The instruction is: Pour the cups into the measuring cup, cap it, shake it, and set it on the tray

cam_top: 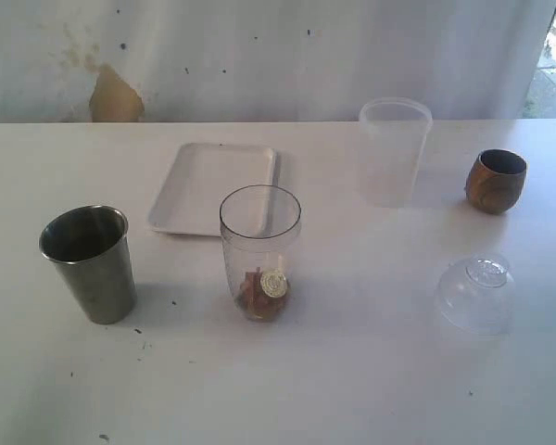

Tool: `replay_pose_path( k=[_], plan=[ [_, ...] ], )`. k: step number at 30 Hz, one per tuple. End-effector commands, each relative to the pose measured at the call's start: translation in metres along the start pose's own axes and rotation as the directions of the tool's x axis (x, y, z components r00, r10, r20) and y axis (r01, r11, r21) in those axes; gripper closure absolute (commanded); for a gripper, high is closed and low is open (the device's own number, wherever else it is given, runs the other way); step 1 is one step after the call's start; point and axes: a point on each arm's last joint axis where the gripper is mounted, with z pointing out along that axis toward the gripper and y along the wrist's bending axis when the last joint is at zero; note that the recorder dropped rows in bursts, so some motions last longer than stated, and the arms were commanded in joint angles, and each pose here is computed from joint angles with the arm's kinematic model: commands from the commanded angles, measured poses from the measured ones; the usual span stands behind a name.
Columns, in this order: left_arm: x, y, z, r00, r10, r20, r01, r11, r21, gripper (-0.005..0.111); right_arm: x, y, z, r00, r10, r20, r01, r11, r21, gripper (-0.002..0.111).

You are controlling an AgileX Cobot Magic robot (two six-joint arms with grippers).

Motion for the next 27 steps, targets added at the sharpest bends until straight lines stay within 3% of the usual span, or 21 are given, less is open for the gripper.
replay_pose_path(
  k=[1,11,27],
  plan=[
    [0.000,0.000,0.000,1.000,0.003,0.014,-0.003,1.000,0.001,0.107,-0.004,-0.001,-0.038,0.998,0.015,0.063,-0.014,1.000,-0.011,0.108],
    [0.000,0.000,0.000,1.000,0.003,0.014,-0.003,1.000,0.001,0.107,0.002,-0.002,-0.085,0.991,0.079,0.109,-0.073,0.996,-0.050,0.108],
    [0.000,0.000,0.000,1.000,0.003,0.014,-0.003,1.000,0.001,0.107,0.006,-0.003,-0.098,0.991,0.086,0.104,-0.080,0.995,-0.053,0.108]
  ],
)
